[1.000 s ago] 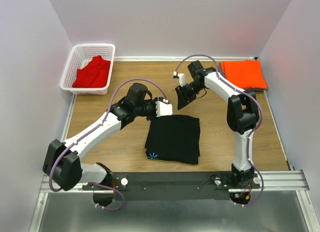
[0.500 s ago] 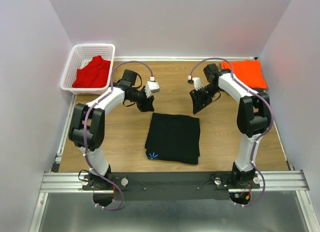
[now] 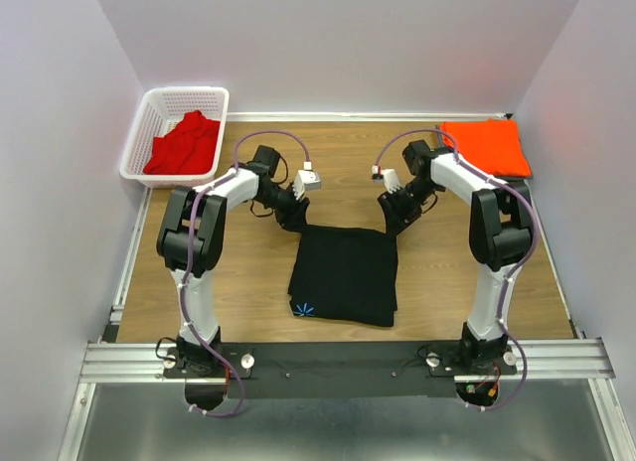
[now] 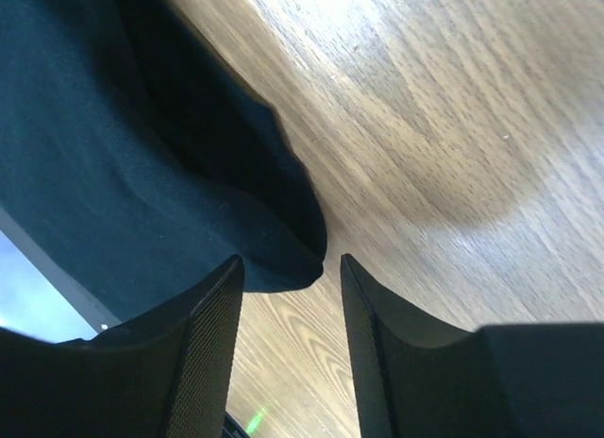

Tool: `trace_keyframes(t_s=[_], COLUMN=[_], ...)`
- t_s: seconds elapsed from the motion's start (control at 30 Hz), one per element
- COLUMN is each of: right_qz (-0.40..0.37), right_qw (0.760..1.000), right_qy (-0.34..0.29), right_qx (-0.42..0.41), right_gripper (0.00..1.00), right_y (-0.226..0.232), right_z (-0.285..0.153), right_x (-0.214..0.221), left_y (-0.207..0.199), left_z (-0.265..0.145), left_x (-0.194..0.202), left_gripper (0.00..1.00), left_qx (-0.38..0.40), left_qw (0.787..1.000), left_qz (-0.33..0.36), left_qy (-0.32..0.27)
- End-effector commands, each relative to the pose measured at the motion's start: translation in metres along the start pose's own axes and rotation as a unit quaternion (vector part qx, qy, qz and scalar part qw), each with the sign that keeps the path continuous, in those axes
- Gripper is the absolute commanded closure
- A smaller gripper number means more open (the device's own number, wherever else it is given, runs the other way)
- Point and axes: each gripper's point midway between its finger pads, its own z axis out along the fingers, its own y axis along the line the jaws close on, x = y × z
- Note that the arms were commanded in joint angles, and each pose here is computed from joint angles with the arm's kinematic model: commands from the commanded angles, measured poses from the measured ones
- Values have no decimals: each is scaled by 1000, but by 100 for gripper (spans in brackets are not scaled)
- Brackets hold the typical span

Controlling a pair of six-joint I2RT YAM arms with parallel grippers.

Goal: Fold and stack the t-shirts
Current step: Smooth out wrinkles on the folded tshirt

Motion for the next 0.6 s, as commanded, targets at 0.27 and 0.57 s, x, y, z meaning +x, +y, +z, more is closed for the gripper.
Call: trace_keyframes(t_s=[0.27,0.57], right_qz=[-9,-24], right_qw=[1000,999], right_qy=[-6,-17], right_qx=[-28,28], right_gripper=[70,100], right_y=[8,7], right_z=[5,-27], right_x=[-1,-7], left_y=[-9,-12], left_z=[5,-17], left_x=[-6,-14], left_gripper=[75,100], left_qx=[41,11], left_qw=[999,1000], left_qz=[-4,14], left_qy=[-20,-22])
